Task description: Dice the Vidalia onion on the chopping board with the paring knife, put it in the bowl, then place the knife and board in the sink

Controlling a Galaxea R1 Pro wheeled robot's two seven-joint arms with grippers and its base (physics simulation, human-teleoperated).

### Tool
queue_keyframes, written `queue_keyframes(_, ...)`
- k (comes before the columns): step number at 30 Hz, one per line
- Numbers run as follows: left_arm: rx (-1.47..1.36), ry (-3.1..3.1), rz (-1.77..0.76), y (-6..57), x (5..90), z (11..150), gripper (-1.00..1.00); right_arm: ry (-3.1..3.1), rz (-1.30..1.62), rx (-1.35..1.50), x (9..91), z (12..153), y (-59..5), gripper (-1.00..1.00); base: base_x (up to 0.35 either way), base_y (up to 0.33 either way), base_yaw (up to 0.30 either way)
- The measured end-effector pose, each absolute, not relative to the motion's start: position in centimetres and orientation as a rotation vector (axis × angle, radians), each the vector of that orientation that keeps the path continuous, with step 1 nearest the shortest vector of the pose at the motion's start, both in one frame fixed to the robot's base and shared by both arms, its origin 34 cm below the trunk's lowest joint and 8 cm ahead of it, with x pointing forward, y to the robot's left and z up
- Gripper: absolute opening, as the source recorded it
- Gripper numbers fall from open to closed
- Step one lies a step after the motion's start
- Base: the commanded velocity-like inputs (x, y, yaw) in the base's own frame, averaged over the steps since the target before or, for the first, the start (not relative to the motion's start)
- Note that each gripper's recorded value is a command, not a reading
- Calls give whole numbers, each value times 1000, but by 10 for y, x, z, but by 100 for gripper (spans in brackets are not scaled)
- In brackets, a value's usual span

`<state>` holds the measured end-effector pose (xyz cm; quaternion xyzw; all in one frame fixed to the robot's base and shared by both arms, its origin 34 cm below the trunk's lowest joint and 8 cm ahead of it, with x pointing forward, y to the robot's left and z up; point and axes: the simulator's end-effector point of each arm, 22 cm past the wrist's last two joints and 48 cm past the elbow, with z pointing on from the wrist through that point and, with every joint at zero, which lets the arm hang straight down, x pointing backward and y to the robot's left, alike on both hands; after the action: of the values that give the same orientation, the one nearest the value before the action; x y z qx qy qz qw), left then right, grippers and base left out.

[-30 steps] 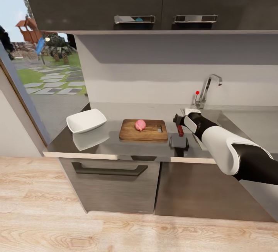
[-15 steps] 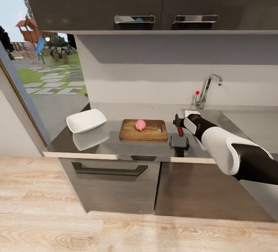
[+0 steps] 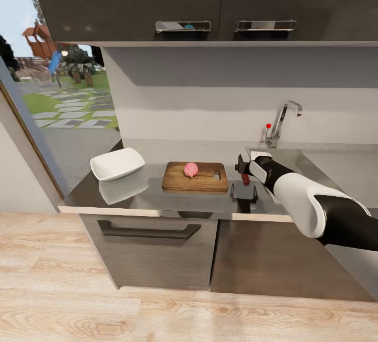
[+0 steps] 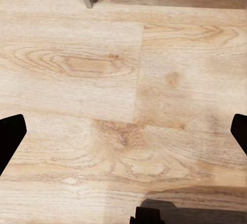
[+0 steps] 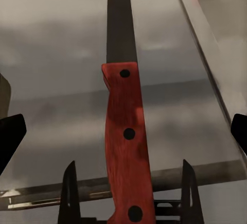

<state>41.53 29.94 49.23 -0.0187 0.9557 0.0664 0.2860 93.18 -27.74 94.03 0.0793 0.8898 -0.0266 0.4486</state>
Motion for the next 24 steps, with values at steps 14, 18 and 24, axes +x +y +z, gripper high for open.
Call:
queue_keyframes(14,-50,2555,178,299,415,492,100,2210,-73,197,930,938,-277,100,0,0,0)
queue_keyframes(18,-50,2555,178,299,415,492,100,2218,-72,194,929,936,-275,100,0,0,0)
queue_keyframes(24,-50,2555,178,299,415,492,100,2221,-70,191,929,935,-273,100,0,0,0)
